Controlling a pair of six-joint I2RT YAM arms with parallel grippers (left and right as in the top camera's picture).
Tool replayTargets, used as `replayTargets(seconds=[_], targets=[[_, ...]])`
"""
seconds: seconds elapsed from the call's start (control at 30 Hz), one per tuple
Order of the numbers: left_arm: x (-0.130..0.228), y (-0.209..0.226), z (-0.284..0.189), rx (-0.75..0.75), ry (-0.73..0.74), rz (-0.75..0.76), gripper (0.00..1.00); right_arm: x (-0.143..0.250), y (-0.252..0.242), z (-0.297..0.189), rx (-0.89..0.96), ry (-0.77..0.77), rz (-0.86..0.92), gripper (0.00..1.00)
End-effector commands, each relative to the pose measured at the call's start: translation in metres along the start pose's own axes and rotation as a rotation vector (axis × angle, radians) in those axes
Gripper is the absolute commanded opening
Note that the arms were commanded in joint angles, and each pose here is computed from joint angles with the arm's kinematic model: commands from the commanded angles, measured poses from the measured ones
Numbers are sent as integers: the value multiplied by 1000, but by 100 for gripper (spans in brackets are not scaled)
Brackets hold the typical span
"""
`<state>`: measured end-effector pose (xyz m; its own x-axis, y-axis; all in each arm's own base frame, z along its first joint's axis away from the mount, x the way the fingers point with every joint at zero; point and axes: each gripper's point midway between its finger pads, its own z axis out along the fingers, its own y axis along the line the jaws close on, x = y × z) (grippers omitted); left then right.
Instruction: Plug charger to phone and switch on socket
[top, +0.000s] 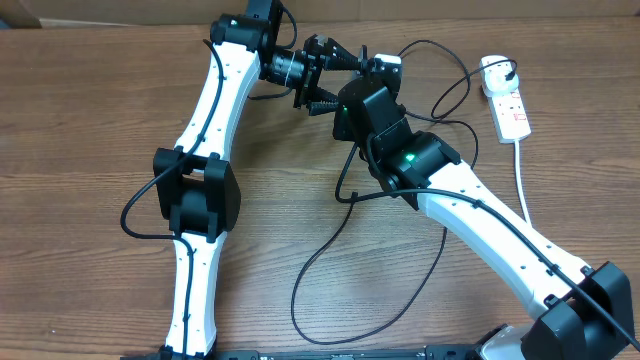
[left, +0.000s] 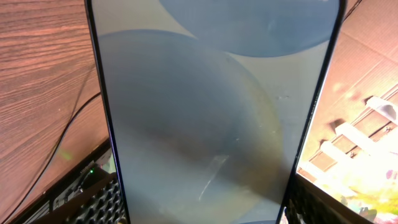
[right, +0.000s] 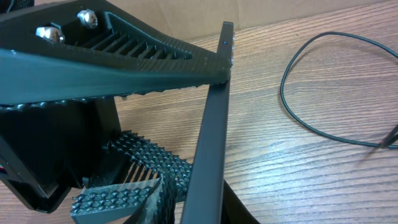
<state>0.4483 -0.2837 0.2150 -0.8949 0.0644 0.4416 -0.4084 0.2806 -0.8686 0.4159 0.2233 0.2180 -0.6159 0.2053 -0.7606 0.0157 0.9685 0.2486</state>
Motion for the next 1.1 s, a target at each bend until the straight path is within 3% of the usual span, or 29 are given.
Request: replayTargets(seconds=[0.0, 0.23, 0.47, 0.93, 1.07], targets=[[10, -14, 3, 21, 20, 71, 73, -8, 6, -3, -14, -20, 8, 17], [7, -14, 3, 14, 9, 86, 76, -8, 7, -3, -15, -20, 9, 11], [3, -17, 3, 19, 0, 128, 100, -9, 7, -3, -16, -21, 10, 6], [-33, -15, -20, -36, -153, 252, 100, -38, -25, -21, 120, -85, 29, 5], [-41, -17, -44, -24, -196, 322, 100, -42, -49, -20, 153, -49, 152, 4]])
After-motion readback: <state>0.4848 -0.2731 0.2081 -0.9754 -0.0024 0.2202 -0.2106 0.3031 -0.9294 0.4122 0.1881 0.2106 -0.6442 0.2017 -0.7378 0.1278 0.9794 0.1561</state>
